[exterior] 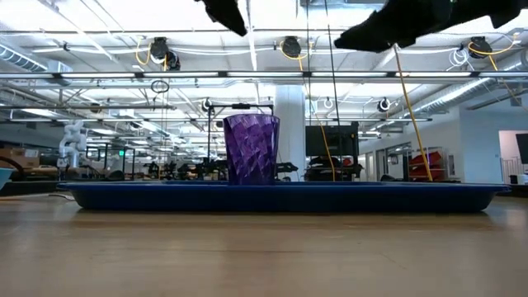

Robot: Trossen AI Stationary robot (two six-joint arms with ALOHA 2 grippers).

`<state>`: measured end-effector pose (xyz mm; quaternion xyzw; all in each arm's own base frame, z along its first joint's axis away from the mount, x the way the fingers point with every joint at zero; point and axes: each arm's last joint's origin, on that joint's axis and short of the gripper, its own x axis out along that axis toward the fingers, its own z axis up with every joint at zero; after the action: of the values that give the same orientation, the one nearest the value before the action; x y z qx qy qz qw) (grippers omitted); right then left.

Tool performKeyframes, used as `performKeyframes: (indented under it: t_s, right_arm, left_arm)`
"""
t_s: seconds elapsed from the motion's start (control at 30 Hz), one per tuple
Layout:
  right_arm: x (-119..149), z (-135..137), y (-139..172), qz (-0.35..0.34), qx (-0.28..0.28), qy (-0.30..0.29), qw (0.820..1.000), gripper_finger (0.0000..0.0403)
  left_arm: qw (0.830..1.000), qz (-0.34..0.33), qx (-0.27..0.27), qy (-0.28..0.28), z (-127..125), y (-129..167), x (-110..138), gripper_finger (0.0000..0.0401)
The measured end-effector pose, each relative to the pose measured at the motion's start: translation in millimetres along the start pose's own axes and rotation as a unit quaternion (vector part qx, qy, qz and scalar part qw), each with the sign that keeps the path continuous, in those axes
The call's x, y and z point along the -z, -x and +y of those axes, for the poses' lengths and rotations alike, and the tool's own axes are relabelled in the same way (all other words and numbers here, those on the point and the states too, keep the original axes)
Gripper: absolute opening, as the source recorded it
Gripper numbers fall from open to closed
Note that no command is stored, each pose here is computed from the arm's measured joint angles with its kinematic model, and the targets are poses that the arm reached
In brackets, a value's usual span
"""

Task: Pick and place plate/cup/fork/spoon on tray
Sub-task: Put the violet glass on the top right of the blue serving tray

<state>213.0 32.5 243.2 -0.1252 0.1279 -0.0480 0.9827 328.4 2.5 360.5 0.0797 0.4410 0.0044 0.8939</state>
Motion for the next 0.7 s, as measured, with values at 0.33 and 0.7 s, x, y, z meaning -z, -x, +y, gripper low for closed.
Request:
performKeyframes:
  t_s: [0.33, 0.7]
  right_arm:
    - [-39.0, -21.7, -38.8, 0.125, -0.011, 0.032, 0.992, 0.0192]
    - [-54.4, -35.3, -126.5, 0.294, -0.095, 0.069, 0.949, 0.0191]
  left_arm:
    - [0.978, -0.199, -0.038, 0.058, 11.9, 0.3, 76.6, 0.0154]
    - [0.935, -0.340, -0.033, 0.094, -8.1, 5.5, 147.2, 0.0154]
